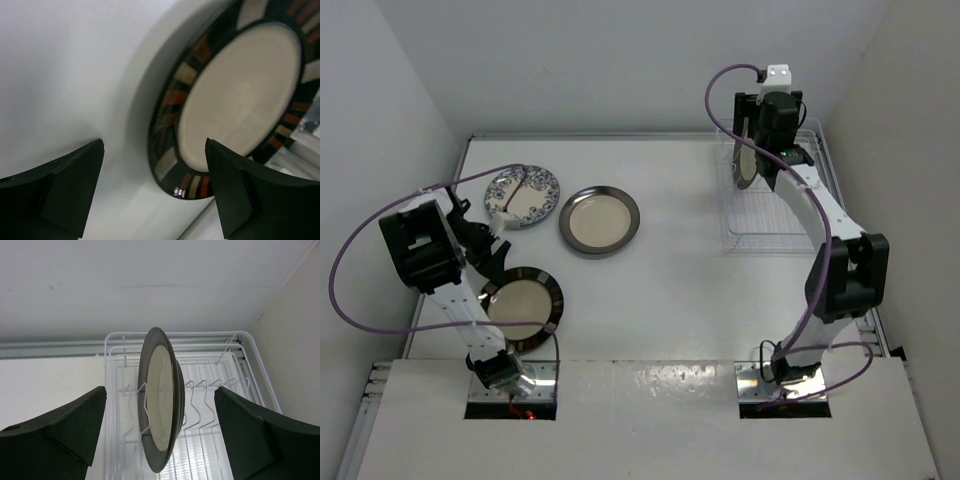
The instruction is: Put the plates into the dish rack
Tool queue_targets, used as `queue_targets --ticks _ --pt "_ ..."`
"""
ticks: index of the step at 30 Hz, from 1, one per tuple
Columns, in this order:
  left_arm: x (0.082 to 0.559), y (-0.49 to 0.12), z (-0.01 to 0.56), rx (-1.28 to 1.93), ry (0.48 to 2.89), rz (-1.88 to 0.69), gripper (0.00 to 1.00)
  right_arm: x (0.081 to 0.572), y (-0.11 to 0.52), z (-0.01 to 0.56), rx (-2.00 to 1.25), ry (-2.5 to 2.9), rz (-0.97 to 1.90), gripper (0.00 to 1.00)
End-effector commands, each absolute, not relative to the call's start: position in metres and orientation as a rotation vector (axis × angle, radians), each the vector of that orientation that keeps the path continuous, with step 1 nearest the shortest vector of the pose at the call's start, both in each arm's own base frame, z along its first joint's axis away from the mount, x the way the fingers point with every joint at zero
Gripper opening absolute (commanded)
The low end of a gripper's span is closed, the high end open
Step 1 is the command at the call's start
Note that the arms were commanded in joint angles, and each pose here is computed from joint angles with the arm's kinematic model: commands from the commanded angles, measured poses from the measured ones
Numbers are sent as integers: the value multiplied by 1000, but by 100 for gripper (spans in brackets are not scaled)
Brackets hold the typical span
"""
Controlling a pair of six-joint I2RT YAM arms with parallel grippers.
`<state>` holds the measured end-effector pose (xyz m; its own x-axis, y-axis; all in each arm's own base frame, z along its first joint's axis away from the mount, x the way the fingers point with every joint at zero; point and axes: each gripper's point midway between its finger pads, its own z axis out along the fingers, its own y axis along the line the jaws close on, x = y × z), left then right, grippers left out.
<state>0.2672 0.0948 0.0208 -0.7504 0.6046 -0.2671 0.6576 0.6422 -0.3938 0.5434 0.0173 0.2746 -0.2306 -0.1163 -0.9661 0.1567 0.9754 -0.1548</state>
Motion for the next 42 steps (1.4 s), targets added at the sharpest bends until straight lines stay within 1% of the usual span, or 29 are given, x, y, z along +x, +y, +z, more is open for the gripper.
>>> queue_targets --ticks 1,2,3,5,6,7,9,10,11,16,18,20,21,23,24,27,28,30,31,34,37,38,40,42 --pt "245 80 1 1140 2701 -932 88 525 25 320 22 1691 -236 89" --pt "242 78 -3 1137 2706 -951 86 518 30 318 10 1696 -234 90" --pt "237 78 -9 1140 2719 -967 76 517 33 316 9 1699 -230 90" --pt "237 78 -15 1137 2723 -981 63 506 33 319 17 1693 -239 90" --pt "236 75 -19 1125 2721 -1014 51 502 38 328 16 1670 -229 90" --pt "236 73 -21 1114 2716 -1032 47 498 38 320 18 1683 -239 90" --pt "235 70 -23 1093 2720 -1052 31 488 42 323 18 1671 -241 90" --pt "237 71 -24 1081 2726 -1038 2 486 42 321 12 1674 -249 90" --pt "240 73 -27 1072 2728 -1016 0 479 44 323 10 1668 -245 90" --pt "250 67 -7 1048 2666 -1028 0 466 49 317 -5 1679 -267 90" --pt "265 66 10 1046 2603 -992 0 464 55 313 -11 1690 -242 90" --pt "276 60 27 1118 2562 -909 0 463 71 308 -45 1723 -152 90" --pt "280 48 34 1188 2534 -887 0 460 105 296 -195 1765 11 90" --pt "285 36 53 1275 2476 -816 0 450 134 283 -345 1821 142 90" --pt "287 25 58 1332 2446 -801 0 438 172 276 -497 1820 326 92" --pt "291 7 76 1429 2389 -736 0 415 222 261 -676 1850 508 95" --pt "291 3 80 1450 2371 -722 0 413 229 254 -693 1867 536 97" --pt "300 -8 98 1488 2310 -668 0 396 259 246 -759 1882 655 97" --pt "304 -13 104 1484 2295 -658 0 395 265 241 -767 1884 685 97" --pt "322 -35 130 1464 2200 -653 0 370 304 228 -832 1880 905 97" --pt "343 -60 162 1394 2113 -674 0 353 330 219 -851 1884 1052 94" --pt "357 -63 175 1336 2091 -652 0 354 336 218 -833 1878 1081 94" --pt "368 -78 191 1278 2025 -697 0 344 347 215 -845 1874 1132 94" --pt "378 -92 215 1207 1941 -763 0 346 346 207 -817 1880 1128 94"
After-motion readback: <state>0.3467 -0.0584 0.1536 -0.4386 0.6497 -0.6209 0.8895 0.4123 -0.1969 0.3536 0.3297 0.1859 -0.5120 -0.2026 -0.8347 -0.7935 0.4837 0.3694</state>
